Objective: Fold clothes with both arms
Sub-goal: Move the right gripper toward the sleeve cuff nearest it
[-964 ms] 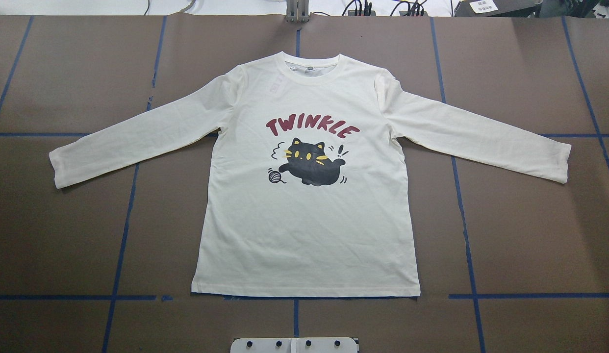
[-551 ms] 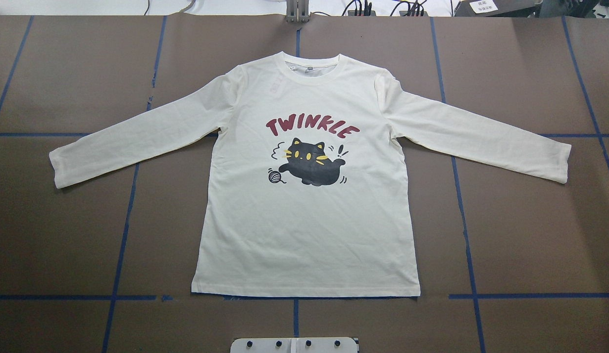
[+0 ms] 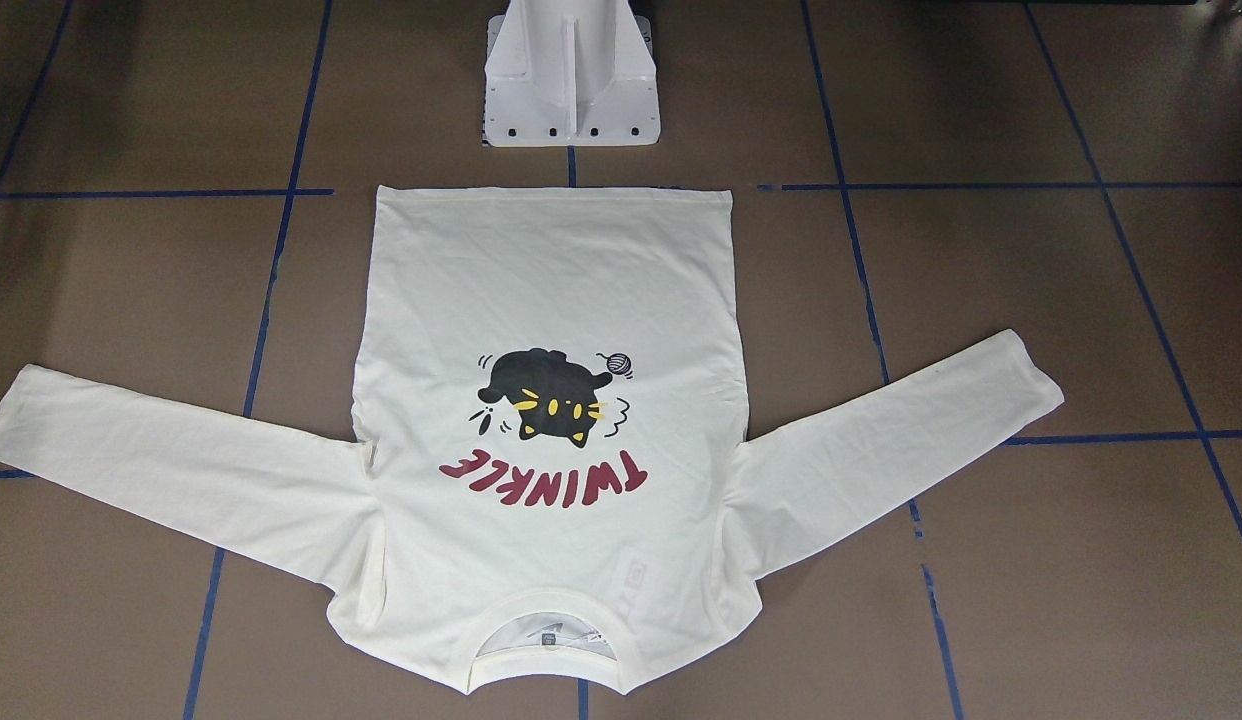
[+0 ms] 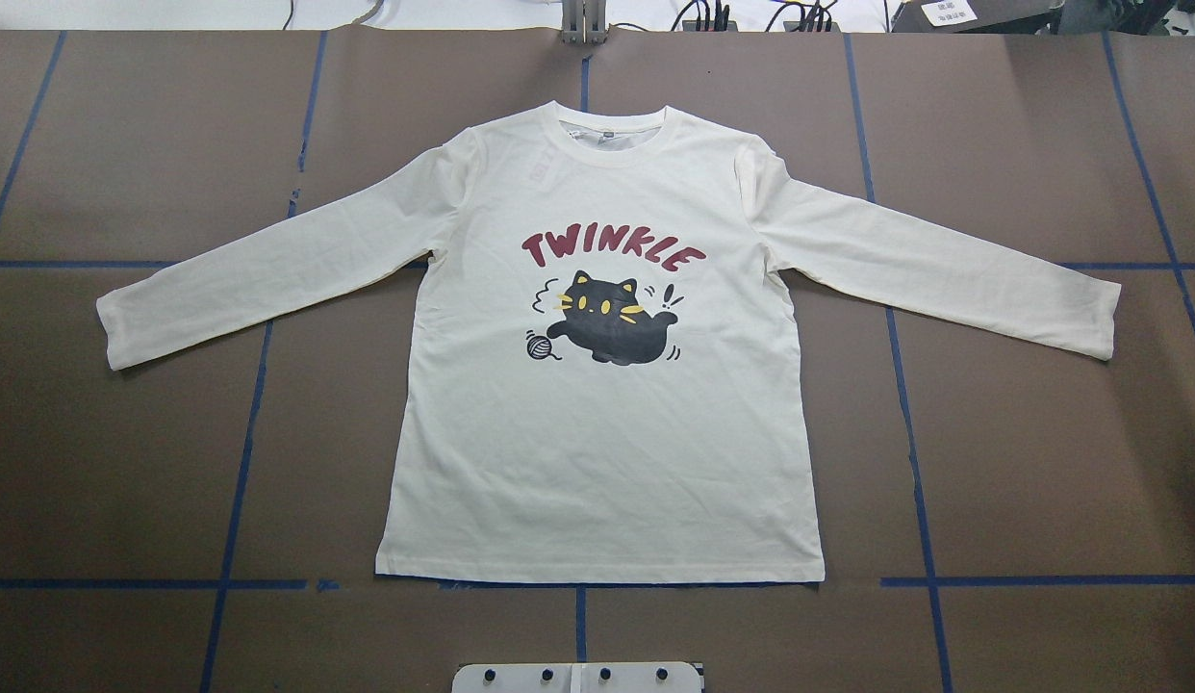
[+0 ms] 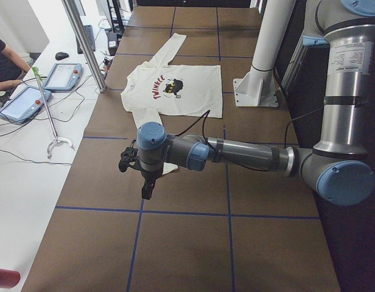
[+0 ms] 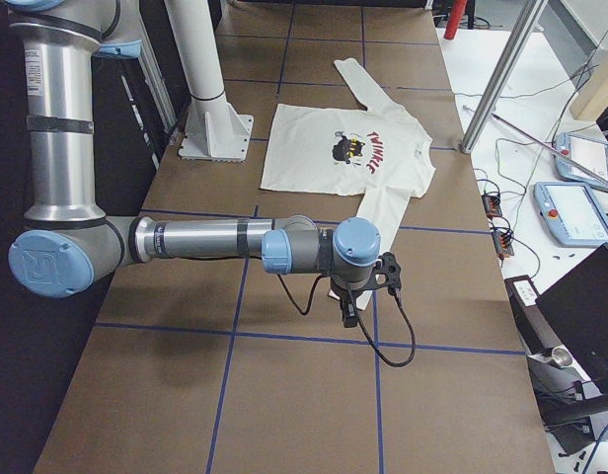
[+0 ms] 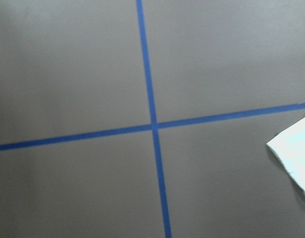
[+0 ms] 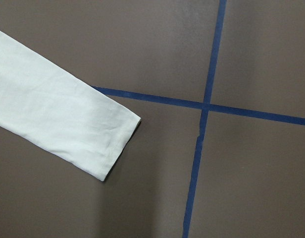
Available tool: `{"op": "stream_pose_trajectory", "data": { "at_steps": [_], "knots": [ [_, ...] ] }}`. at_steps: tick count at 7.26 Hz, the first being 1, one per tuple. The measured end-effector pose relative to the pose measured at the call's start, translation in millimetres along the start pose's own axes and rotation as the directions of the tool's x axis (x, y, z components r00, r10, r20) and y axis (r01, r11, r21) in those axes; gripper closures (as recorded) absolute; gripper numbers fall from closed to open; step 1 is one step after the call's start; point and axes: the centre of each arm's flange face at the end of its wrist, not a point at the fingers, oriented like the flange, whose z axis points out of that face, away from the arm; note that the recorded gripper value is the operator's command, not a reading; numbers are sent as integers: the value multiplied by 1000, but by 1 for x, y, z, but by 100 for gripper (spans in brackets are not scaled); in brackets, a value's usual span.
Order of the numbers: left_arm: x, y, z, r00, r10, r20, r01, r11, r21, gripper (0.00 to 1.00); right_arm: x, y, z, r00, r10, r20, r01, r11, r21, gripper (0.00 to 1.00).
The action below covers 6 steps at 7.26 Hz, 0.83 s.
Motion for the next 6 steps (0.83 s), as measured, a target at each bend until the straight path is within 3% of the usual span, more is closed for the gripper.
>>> {"op": "stream_pose_trajectory", "data": {
  "at_steps": [3,6],
  "knots": [
    [11,-11,-1,997,72,-4,-72,996,56,0,-26,-26,96,1000,9,26,-10,998,54,0],
    [5,-10,12,996,92,-8,-92,994,65,0,-56,-31,157,997,74,-2,-74,997,35,0]
  ]
}}
